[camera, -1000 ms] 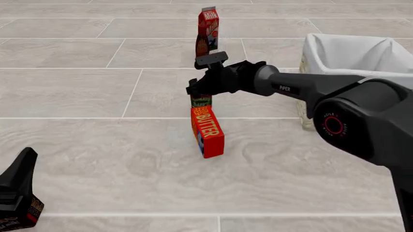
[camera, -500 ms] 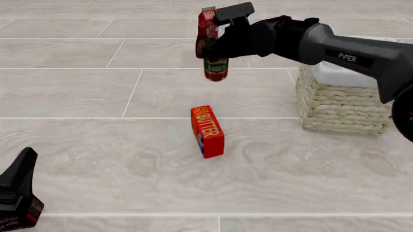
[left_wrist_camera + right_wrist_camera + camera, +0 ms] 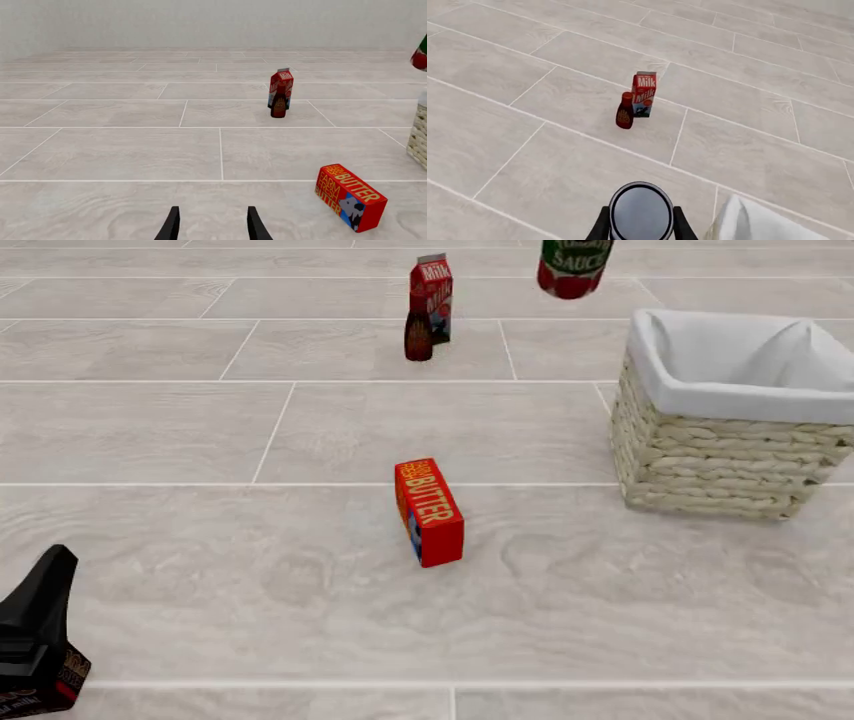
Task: Pick the tomato sauce and place it in the basket.
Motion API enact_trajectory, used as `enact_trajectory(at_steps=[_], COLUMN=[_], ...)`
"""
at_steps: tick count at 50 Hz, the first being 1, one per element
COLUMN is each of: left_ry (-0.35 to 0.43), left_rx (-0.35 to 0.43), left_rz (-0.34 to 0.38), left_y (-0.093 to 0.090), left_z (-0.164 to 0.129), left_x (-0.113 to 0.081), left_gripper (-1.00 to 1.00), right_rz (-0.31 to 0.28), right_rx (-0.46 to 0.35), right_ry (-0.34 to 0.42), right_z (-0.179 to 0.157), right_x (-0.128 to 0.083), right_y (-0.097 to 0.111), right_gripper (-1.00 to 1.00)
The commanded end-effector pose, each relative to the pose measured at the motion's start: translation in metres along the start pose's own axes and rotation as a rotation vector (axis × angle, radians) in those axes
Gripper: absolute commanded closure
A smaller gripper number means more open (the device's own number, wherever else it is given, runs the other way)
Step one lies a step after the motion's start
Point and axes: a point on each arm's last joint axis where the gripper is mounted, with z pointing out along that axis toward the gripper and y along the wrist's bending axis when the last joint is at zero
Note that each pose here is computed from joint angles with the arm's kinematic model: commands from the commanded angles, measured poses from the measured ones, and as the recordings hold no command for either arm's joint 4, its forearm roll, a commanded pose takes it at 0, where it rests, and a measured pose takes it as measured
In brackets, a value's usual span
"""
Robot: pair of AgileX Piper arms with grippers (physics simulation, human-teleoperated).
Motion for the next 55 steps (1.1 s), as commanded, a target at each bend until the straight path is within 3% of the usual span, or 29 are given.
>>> enact_trajectory(at_steps=[1, 27, 55], left_ry=[0.000, 0.000, 0.000], left_rx=[0.000, 0.000, 0.000], left_rz=[0.000, 0.000, 0.000], left_y=[0.000, 0.000, 0.000], left_z=[0.000, 0.000, 0.000], left_x=[0.000, 0.000, 0.000], left_gripper=[-1.00, -1.00, -1.00], right_rz=[0.036, 0.076, 0.131], right_rx=[0.103, 0.280, 0.391], right_ry=[-0.054, -0.016, 0.038], right_z=[-0.053, -0.086, -0.068], right_x=[-0.013, 0.015, 0.053], right_y=[-0.035, -0.083, -0.122], right_gripper=[1.00, 1.00, 1.00])
